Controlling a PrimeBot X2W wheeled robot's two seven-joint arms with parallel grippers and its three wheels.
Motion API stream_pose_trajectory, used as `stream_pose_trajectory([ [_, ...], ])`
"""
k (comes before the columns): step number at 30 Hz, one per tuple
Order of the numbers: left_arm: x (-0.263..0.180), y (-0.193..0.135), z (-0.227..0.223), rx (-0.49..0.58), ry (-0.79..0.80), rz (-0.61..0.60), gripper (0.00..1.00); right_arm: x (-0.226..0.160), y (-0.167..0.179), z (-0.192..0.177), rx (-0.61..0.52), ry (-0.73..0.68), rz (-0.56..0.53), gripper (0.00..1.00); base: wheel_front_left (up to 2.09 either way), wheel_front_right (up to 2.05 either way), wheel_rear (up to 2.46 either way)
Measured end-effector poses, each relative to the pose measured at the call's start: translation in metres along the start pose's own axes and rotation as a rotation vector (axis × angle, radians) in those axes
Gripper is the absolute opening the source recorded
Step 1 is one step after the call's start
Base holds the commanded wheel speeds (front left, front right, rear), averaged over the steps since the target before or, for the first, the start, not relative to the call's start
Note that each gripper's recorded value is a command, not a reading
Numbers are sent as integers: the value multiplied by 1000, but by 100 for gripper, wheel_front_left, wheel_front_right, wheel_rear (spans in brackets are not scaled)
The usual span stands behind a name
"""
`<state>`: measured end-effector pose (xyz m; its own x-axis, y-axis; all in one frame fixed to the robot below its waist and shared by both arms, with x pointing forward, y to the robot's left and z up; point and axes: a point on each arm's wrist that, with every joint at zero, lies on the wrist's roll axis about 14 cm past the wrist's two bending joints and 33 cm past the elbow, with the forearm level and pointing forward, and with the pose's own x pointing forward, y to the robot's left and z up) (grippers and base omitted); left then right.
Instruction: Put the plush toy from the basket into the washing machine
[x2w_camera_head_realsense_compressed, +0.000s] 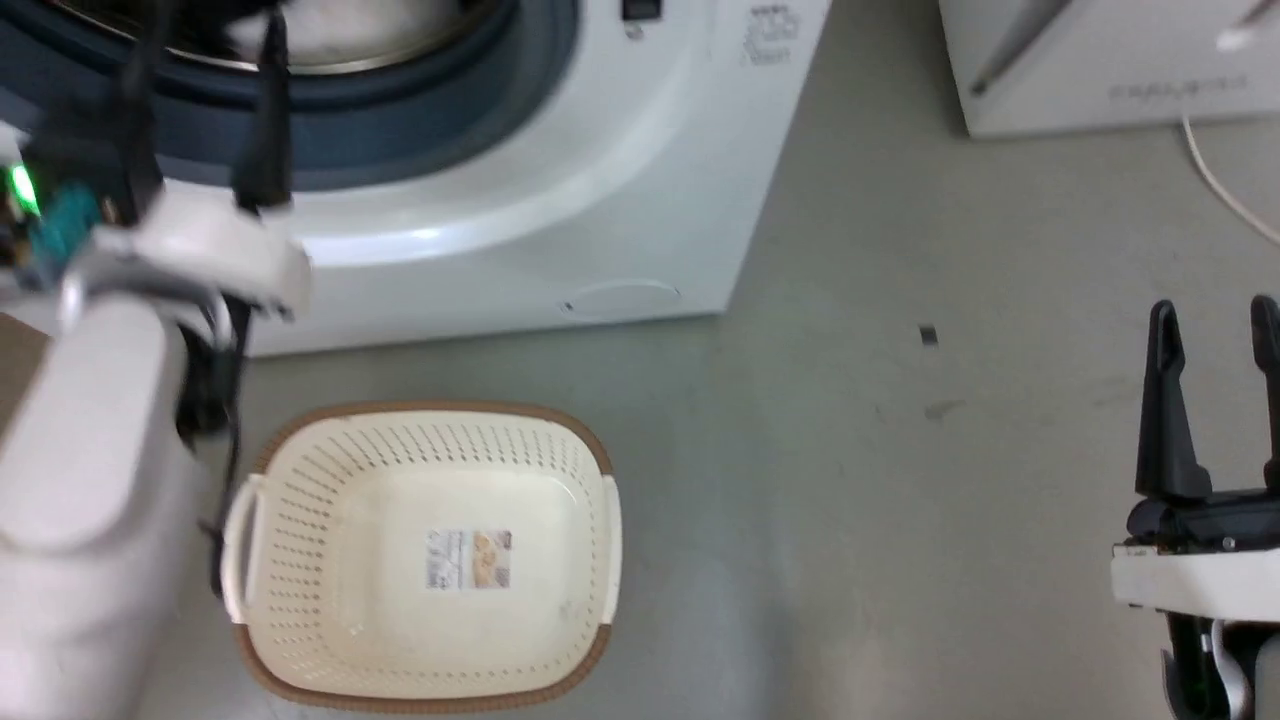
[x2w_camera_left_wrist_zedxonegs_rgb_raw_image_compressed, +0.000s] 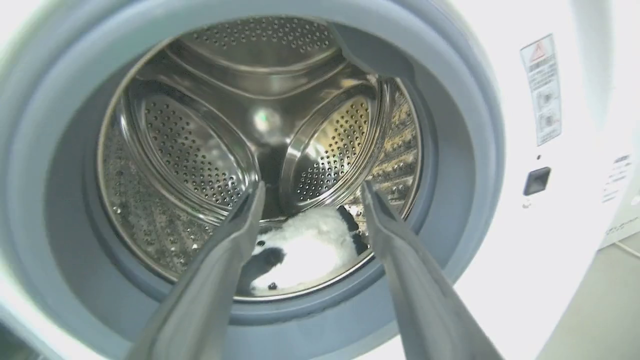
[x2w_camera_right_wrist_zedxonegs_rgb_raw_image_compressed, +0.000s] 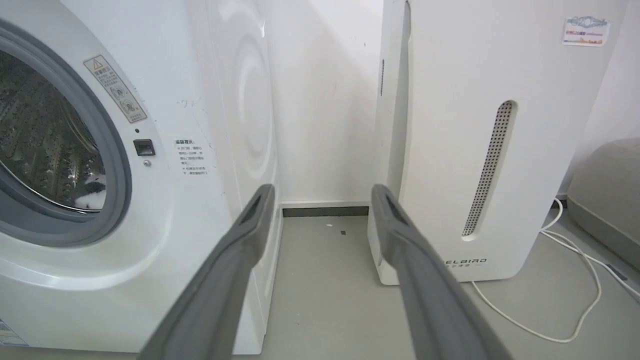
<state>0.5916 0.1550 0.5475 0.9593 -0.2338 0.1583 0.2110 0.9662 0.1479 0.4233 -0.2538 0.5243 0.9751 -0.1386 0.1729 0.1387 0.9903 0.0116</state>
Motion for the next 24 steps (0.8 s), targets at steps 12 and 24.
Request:
stream_pose_trajectory([
  [12, -135, 1, 28, -117, -32, 195, 100, -18, 21, 40, 52, -90, 63, 100, 0, 0, 0],
  [24, -190, -15, 13, -174, 26, 230, 100, -33, 31, 35, 69, -61, 94, 100, 0, 0, 0],
])
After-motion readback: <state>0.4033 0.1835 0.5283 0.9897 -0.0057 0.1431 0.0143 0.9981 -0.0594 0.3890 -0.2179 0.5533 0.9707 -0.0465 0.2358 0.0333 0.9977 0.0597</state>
